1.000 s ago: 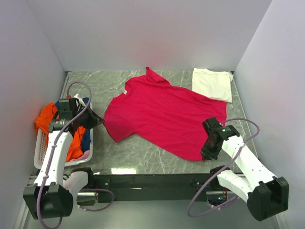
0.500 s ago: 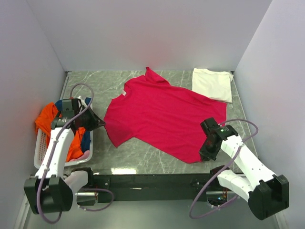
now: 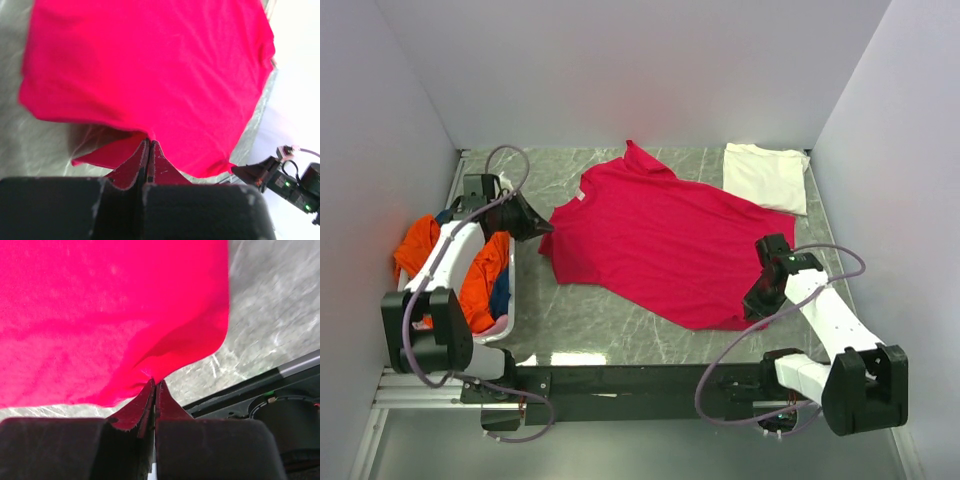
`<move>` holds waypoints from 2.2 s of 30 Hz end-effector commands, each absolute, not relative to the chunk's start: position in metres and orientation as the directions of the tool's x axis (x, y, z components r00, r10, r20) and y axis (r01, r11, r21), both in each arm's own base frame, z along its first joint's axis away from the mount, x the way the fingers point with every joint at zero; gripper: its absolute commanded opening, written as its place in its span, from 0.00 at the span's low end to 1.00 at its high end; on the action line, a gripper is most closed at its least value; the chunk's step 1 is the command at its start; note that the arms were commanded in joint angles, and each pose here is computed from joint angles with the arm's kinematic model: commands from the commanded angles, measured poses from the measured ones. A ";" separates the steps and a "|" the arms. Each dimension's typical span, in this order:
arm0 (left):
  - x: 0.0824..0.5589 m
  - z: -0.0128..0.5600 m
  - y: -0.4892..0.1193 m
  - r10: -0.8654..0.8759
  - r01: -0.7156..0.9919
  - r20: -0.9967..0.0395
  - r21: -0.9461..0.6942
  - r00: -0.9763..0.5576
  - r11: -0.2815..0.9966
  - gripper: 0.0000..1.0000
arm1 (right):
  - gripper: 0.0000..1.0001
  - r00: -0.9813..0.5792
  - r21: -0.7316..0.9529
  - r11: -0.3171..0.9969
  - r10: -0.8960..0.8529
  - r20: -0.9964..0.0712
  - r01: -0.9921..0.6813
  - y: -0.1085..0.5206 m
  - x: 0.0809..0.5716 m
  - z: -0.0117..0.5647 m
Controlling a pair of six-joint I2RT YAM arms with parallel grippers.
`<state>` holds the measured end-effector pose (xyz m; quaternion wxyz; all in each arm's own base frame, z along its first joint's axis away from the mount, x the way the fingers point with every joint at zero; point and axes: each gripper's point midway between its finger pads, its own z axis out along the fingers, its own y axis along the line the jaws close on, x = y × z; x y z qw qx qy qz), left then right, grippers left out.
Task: Fold and stack the t-shirts
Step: Fold the tshirt
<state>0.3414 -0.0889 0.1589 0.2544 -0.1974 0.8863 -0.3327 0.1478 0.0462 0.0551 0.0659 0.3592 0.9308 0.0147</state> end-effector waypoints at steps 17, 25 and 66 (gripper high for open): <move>0.455 0.221 -0.128 -0.489 0.034 -0.406 -0.794 -0.772 0.607 0.01 | 0.00 -0.616 0.138 0.647 0.759 -0.209 0.750 -0.011 0.194 0.074; 0.479 0.208 -0.145 -0.459 0.047 -0.370 -0.816 -0.808 0.576 0.01 | 0.00 -0.568 0.134 0.606 0.787 -0.239 0.784 -0.035 0.205 0.076; 0.560 0.160 -0.173 -0.397 0.085 -0.373 -0.809 -0.839 0.581 0.00 | 0.00 -0.601 0.046 0.622 0.770 -0.213 0.781 -0.072 0.249 0.050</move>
